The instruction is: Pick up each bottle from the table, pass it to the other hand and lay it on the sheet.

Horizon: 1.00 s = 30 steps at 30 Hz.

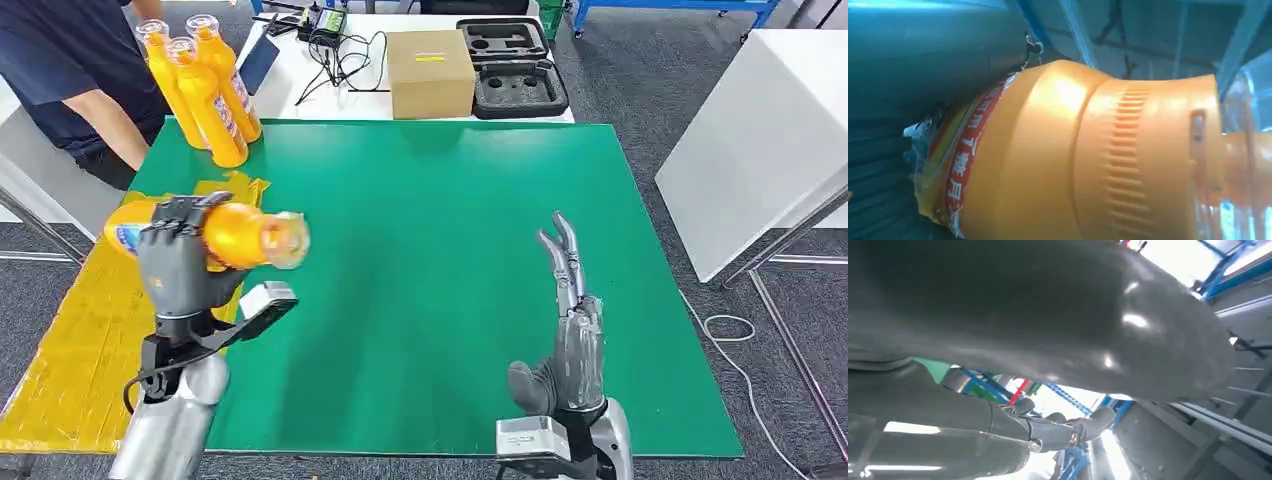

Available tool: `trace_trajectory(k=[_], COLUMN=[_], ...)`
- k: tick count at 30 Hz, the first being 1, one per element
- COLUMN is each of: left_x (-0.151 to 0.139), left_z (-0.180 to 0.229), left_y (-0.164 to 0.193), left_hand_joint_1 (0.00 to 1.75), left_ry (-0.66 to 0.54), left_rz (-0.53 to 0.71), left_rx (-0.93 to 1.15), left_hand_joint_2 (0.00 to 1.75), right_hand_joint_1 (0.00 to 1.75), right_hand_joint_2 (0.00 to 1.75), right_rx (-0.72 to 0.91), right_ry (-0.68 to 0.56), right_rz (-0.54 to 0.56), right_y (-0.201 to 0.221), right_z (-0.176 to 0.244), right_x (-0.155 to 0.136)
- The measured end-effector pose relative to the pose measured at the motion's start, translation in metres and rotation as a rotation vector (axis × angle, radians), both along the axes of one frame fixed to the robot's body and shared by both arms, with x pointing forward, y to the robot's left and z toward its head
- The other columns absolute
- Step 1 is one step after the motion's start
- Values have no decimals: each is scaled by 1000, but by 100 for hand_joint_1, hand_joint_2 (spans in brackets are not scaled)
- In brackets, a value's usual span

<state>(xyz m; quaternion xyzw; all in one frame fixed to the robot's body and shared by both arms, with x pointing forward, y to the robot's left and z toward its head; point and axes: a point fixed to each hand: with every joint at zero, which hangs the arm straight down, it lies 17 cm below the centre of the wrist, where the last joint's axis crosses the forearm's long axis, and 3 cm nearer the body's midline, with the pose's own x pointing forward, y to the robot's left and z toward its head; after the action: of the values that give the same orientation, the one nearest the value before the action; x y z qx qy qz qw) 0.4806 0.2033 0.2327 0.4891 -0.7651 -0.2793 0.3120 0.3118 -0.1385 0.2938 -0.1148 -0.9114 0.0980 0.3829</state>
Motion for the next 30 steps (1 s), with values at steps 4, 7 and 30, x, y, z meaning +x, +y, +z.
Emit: trace_trajectory(k=[4,7,30], left_x=[16,30,44], left_z=[-18,-34,-169], left_y=[-18,-27,15], left_hand_joint_1=[175,175,175], left_ry=[53,114,489], left_rz=[10,56,241], left_rx=[103,160,308], left_hand_joint_2=[175,175,175], right_hand_joint_1=[0,0,0], right_hand_joint_2=[0,0,0], right_rx=[-8,-20,-60], right_ry=[-19,-30,-99], right_rz=[-2,-23,-128], right_y=[-8,-15,-32], right_z=[-1,-1,21], right_x=[-1,1,0])
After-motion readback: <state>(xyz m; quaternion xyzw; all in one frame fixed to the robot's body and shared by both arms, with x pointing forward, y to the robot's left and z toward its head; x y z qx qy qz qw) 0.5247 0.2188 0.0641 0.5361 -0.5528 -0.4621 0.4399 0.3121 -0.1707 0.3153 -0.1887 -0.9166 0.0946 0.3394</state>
